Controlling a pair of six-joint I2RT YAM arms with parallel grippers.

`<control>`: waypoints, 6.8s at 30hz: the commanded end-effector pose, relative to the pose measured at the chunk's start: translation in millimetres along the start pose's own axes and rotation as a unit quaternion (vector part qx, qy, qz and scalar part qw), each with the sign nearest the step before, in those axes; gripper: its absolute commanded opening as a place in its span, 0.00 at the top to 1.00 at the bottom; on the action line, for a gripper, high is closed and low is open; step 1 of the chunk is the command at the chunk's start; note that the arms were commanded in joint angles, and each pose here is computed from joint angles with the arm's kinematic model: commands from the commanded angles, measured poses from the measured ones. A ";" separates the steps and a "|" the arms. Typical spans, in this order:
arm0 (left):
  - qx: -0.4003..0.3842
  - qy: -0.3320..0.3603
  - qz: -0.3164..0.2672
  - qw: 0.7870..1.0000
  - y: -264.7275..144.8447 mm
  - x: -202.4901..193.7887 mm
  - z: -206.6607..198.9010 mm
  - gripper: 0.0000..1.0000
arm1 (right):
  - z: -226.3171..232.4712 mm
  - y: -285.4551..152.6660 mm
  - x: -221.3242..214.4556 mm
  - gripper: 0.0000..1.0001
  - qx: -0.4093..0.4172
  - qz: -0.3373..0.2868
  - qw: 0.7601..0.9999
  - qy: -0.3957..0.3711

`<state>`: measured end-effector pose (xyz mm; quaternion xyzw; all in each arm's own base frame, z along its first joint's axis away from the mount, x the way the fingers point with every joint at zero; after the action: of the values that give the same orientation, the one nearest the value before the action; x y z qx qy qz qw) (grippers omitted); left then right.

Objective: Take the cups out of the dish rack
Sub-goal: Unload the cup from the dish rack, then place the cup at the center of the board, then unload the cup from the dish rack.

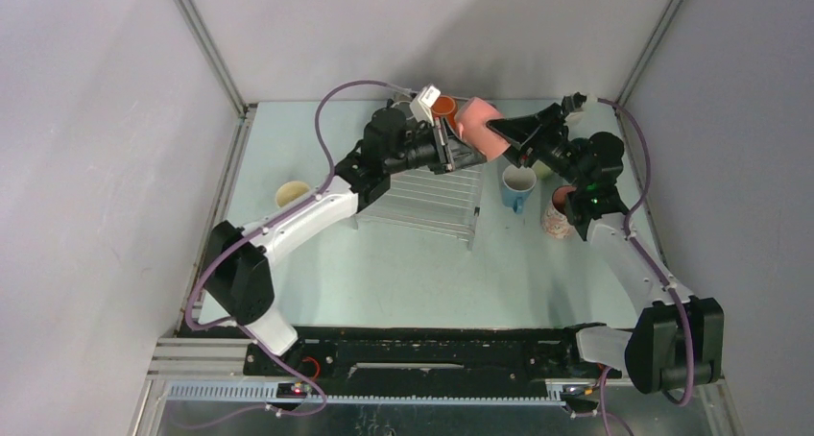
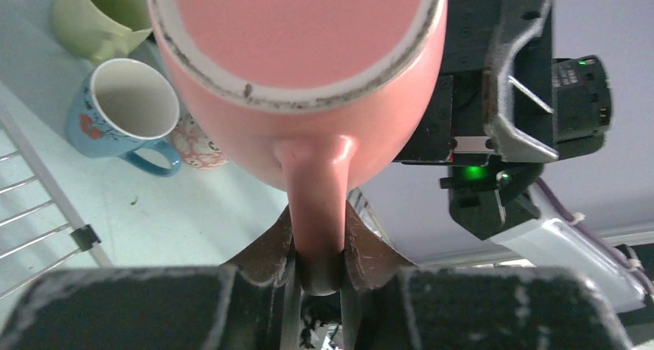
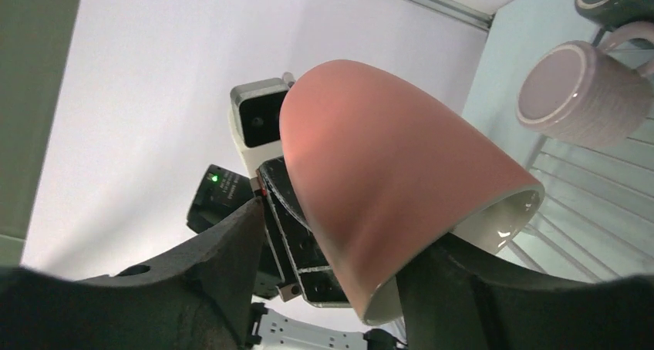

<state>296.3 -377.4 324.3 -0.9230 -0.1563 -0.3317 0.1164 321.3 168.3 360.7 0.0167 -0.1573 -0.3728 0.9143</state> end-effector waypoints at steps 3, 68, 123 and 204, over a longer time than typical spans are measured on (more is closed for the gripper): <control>-0.125 0.017 -0.053 0.991 -28.1 23.5 -67.6 1.00 | 27.8 2.7 -4.9 0.46 0.058 0.008 0.998 0.003; 0.052 0.145 0.081 0.985 -149.2 -75.7 -21.1 0.00 | -127.8 -243.9 112.5 1.00 -0.690 -0.167 0.697 -0.105; 0.057 0.153 0.109 0.981 -144.6 -88.0 -5.5 0.00 | -258.4 -176.1 197.9 0.55 -0.751 -0.002 0.659 -0.045; 0.331 0.149 -0.076 0.929 140.4 72.1 246.2 0.47 | 28.5 -99.2 -5.9 0.00 -0.408 -0.019 0.853 -0.326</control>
<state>534.2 -404.5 141.1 -0.7587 -0.2673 -0.3975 0.4416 241.3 103.2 370.2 -0.4782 -0.2700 -0.4020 0.7327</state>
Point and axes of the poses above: each gripper's point midway between its finger pads, its own y axis out along the fingers, its own z axis along the line the jaws close on, x = y × z, the point moved 3 cm from there along -y, back along the fingers, and after that the axes turned 3 degrees about y, right-handed, at the moved point
